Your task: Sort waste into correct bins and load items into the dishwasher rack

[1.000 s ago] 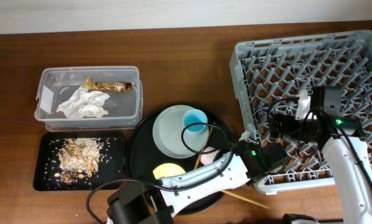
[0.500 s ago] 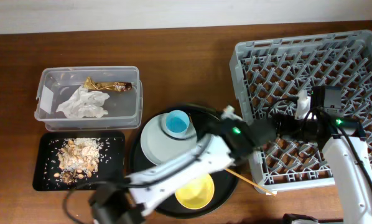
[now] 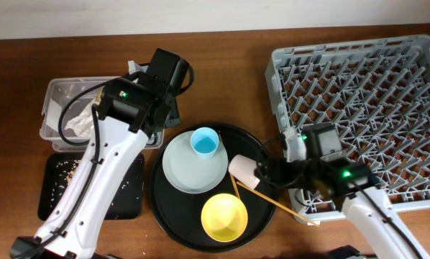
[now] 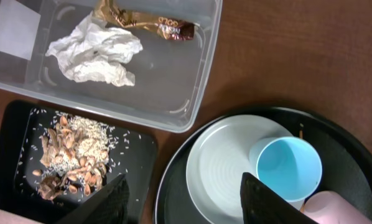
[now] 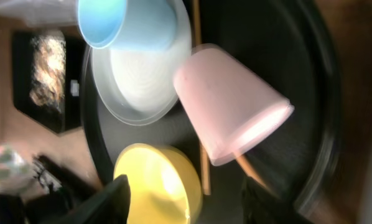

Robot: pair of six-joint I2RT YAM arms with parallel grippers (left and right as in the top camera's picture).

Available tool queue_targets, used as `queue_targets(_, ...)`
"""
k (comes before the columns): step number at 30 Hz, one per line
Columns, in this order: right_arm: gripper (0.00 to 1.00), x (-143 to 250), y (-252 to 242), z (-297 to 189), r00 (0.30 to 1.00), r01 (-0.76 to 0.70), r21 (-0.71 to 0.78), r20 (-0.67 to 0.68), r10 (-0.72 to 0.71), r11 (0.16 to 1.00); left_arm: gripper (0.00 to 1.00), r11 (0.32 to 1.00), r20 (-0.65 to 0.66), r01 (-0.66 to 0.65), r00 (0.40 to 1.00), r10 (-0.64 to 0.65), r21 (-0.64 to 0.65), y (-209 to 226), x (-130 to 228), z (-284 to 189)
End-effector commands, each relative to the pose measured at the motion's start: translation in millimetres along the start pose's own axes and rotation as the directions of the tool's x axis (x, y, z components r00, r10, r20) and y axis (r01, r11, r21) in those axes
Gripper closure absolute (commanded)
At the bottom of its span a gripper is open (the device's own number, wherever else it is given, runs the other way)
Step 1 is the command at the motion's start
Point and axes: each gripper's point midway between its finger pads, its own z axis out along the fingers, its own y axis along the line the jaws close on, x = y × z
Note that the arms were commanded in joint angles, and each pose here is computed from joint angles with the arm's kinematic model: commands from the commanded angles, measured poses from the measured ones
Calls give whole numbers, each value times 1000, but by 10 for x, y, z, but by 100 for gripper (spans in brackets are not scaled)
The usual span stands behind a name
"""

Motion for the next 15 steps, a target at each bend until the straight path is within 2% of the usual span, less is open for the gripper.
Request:
queue_targets(1,42,177,-5,295,996,-83,-53,-21,82,995,43,1000,4,-10,1000,10,7,6,-12,-28)
queue_targets(6,43,184,-237,493,997,-82,84,-6,82,993,43,1000,-8,-14,1000,14,9,7,17,-28)
queue_targets(10,52,129,-164,630,997,-73,60,1,73,996,43,1000,-12,-16,1000,16,7,13,26,-28)
queue_targets(12,64,48,-117,628,998,-57,39,31,56,998,43,1000,-12,-16,1000,16,6,15,27,-28)
queue_targets(15,70,45,-116,628,998,-56,39,32,55,998,43,1000,-17,-18,1000,18,3,24,39,-28)
